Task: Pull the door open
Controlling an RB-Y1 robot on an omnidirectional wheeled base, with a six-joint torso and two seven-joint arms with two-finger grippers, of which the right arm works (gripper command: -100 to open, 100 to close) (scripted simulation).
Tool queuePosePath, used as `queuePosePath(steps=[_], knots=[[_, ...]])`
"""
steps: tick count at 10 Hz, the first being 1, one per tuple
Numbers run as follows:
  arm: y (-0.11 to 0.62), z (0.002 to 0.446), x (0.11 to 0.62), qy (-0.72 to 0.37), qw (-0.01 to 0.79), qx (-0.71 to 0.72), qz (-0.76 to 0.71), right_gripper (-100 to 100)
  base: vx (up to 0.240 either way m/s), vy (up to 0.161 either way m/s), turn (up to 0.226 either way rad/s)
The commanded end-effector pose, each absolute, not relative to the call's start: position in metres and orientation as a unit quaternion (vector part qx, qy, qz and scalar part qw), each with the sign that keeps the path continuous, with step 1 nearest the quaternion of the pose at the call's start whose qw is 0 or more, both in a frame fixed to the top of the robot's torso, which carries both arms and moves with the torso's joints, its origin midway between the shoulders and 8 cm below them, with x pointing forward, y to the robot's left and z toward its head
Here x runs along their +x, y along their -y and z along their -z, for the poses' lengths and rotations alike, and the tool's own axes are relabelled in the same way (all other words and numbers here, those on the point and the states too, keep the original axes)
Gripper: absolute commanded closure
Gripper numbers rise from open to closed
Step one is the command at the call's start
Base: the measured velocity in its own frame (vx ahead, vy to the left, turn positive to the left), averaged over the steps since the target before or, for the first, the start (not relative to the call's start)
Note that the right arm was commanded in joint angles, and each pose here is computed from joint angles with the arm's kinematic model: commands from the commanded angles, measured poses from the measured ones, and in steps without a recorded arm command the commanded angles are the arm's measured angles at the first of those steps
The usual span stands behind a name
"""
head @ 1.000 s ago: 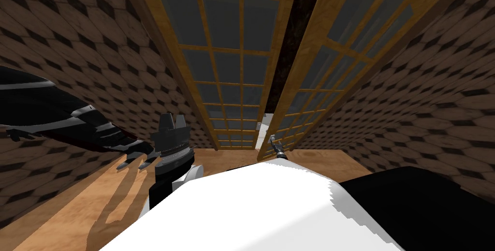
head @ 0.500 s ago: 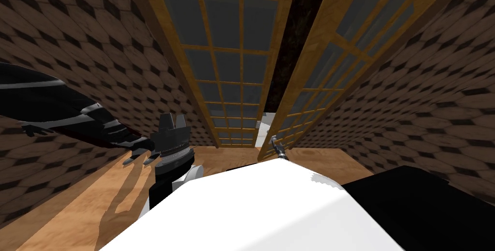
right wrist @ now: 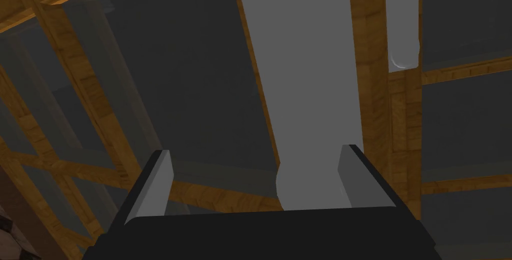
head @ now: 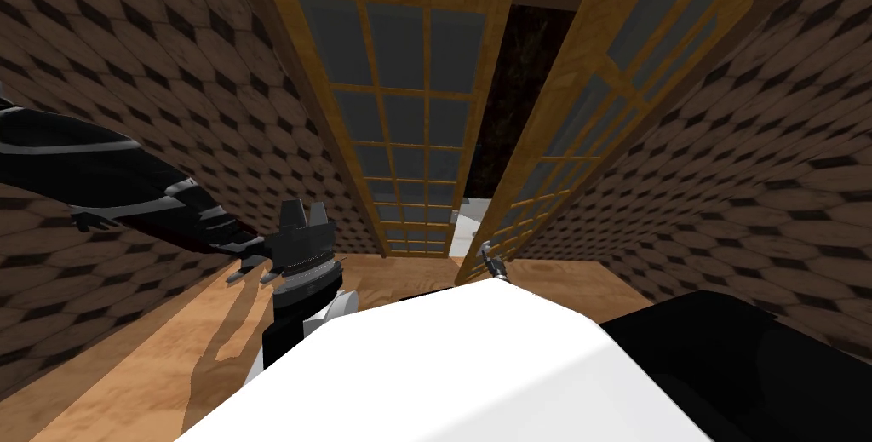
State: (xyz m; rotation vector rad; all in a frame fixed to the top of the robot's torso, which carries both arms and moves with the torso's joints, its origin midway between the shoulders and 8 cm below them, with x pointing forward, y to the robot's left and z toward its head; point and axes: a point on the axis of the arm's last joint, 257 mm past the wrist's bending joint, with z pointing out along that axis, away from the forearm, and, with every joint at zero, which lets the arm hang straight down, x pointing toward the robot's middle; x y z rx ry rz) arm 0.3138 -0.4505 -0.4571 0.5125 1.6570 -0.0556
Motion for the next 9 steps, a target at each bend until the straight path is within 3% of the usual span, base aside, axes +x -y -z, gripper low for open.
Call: queuePosePath(steps=[1,7,8,9], knots=[[0.468,0.457,0.307,-0.725,0.647,0.235,0.034,100,-0.069,-0.002,-0.009],[0.475,0.469,0.286,-0.722,0.633,0.278,0.019,100,-0.032,-0.024,0.01],[0.47,0.46,0.292,-0.724,0.645,0.242,0.018,-100,-0.1,-0.057,0.151],[0.468,0.457,0.294,-0.725,0.649,0.23,0.017,-100,-0.143,-0.074,0.119]])
